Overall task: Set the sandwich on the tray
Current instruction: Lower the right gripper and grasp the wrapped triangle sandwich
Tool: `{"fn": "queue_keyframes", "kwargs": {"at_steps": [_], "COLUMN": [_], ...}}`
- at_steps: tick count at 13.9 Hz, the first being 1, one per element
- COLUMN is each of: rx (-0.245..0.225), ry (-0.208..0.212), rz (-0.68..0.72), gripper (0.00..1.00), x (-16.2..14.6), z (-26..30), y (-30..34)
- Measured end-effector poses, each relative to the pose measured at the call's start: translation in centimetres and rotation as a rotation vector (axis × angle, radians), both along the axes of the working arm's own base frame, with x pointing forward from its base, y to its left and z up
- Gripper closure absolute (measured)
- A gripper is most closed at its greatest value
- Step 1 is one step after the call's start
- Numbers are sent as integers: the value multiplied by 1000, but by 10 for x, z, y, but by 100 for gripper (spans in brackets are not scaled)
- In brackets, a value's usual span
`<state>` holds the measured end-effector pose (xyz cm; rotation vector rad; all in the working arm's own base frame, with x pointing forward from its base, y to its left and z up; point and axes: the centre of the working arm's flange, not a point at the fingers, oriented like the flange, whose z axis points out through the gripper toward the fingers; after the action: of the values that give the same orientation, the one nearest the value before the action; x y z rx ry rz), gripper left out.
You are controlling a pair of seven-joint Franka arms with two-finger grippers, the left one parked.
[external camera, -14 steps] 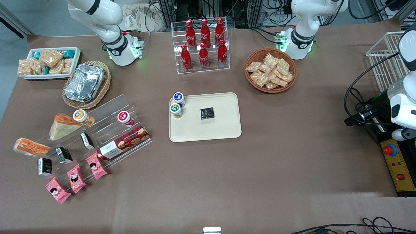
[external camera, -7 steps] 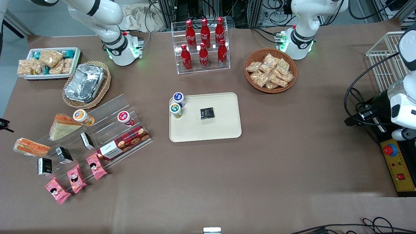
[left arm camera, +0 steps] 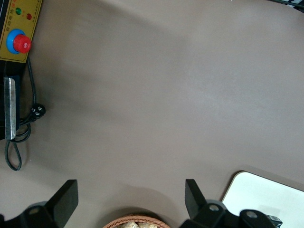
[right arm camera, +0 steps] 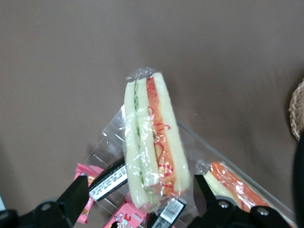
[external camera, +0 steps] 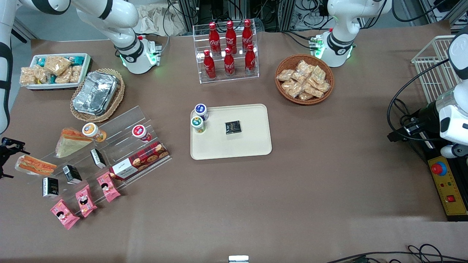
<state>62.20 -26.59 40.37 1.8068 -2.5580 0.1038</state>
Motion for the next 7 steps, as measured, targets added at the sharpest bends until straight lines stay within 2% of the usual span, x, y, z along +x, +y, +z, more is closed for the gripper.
{"fn": "queue_keyframes", "kwargs": {"at_steps": [5, 7], "rx": [3, 11], "ry": [28, 27], "rz": [82, 105], "gripper": [6, 27], "x": [3, 3], "z": [-30, -32], "y": [-5, -6]}}
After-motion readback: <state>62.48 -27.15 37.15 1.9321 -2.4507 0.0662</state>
